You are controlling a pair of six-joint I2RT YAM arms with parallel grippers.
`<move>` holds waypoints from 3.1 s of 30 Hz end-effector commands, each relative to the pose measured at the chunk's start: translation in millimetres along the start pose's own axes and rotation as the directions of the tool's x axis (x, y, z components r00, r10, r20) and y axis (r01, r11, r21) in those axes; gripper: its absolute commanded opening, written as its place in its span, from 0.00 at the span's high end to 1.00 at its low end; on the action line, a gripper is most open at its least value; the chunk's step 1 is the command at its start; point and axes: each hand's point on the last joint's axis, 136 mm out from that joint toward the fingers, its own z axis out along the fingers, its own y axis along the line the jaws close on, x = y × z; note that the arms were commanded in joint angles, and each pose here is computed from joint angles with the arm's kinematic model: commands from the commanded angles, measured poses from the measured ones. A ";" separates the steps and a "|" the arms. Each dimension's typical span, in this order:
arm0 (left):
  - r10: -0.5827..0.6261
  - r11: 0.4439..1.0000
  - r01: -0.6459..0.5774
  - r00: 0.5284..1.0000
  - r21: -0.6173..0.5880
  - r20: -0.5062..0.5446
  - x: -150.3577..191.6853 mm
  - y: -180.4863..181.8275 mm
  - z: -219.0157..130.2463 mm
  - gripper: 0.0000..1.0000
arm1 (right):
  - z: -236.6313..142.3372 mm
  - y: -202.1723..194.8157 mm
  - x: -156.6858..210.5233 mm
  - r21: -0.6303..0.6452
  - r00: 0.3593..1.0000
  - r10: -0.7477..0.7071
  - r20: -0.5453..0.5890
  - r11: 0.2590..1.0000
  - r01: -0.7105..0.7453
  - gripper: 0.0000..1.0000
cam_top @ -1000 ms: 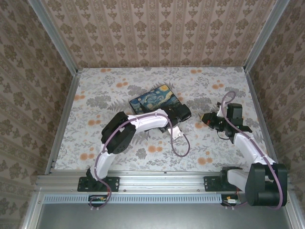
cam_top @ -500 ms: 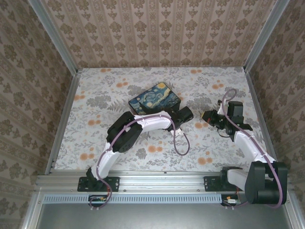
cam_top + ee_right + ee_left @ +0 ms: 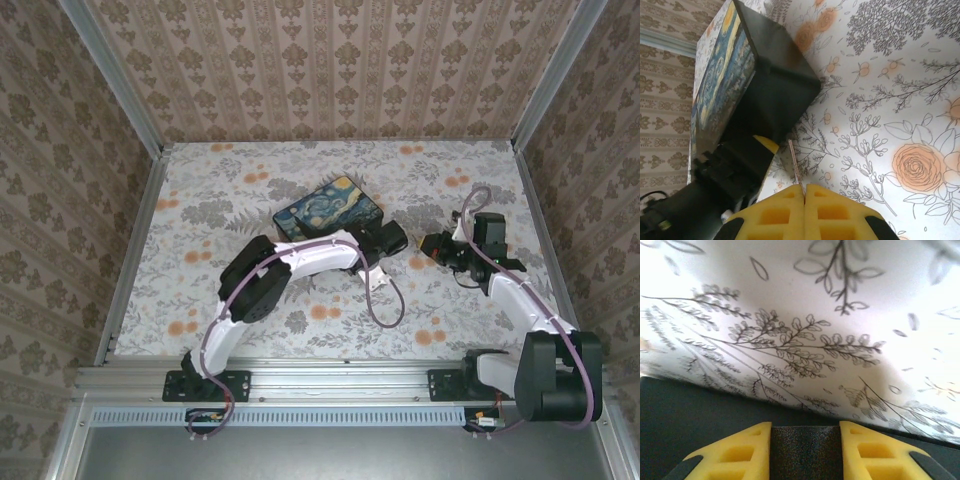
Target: Unlock the padlock with the key
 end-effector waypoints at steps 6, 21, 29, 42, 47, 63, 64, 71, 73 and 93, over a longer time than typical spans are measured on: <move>-0.146 0.984 0.166 0.964 -0.071 0.224 12.2 12.9 -94.4 0.81 | -2.9 9.3 14.1 -0.034 0.999 -0.025 -0.039 0.999 0.023 1.00; -0.340 0.917 0.399 0.759 0.017 0.556 33.3 5.2 -175.8 0.81 | -28.6 87.8 68.8 -0.254 0.971 -0.136 -0.198 0.964 0.083 1.00; -0.395 0.874 0.475 0.573 0.101 0.718 42.4 0.7 -213.9 0.81 | -44.1 132.1 76.7 -0.350 0.953 -0.173 -0.249 0.934 0.079 1.00; -0.330 0.831 0.544 0.306 0.121 0.893 37.4 -7.2 -256.8 0.81 | -76.4 177.8 87.5 -0.508 0.918 -0.264 -0.295 0.857 0.084 1.00; -0.313 0.822 0.554 0.241 0.134 0.919 36.6 -7.7 -257.7 0.81 | -74.7 185.1 92.2 -0.532 0.902 -0.287 -0.322 0.843 0.078 1.00; -0.313 0.811 0.557 0.153 0.180 0.937 35.7 -3.9 -242.6 0.82 | -48.5 174.8 96.8 -0.504 0.867 -0.315 -0.387 0.859 0.087 1.00; -0.311 0.813 0.554 0.149 0.181 0.939 35.0 -4.1 -242.9 0.82 | -48.0 176.6 96.2 -0.513 0.866 -0.319 -0.385 0.854 0.087 1.00; -0.317 0.814 0.549 0.149 0.188 0.937 33.2 -5.8 -238.7 0.82 | -51.7 177.8 95.3 -0.515 0.860 -0.337 -0.384 0.851 0.103 1.00; -0.317 0.815 0.548 0.150 0.188 0.937 32.8 -6.3 -238.3 0.82 | -52.6 178.9 94.9 -0.520 0.860 -0.340 -0.380 0.848 0.105 1.00; -0.287 0.814 0.554 0.120 0.176 0.950 32.9 -7.9 -248.1 0.83 | -38.0 178.0 87.6 -0.511 0.864 -0.323 -0.387 0.855 0.091 1.00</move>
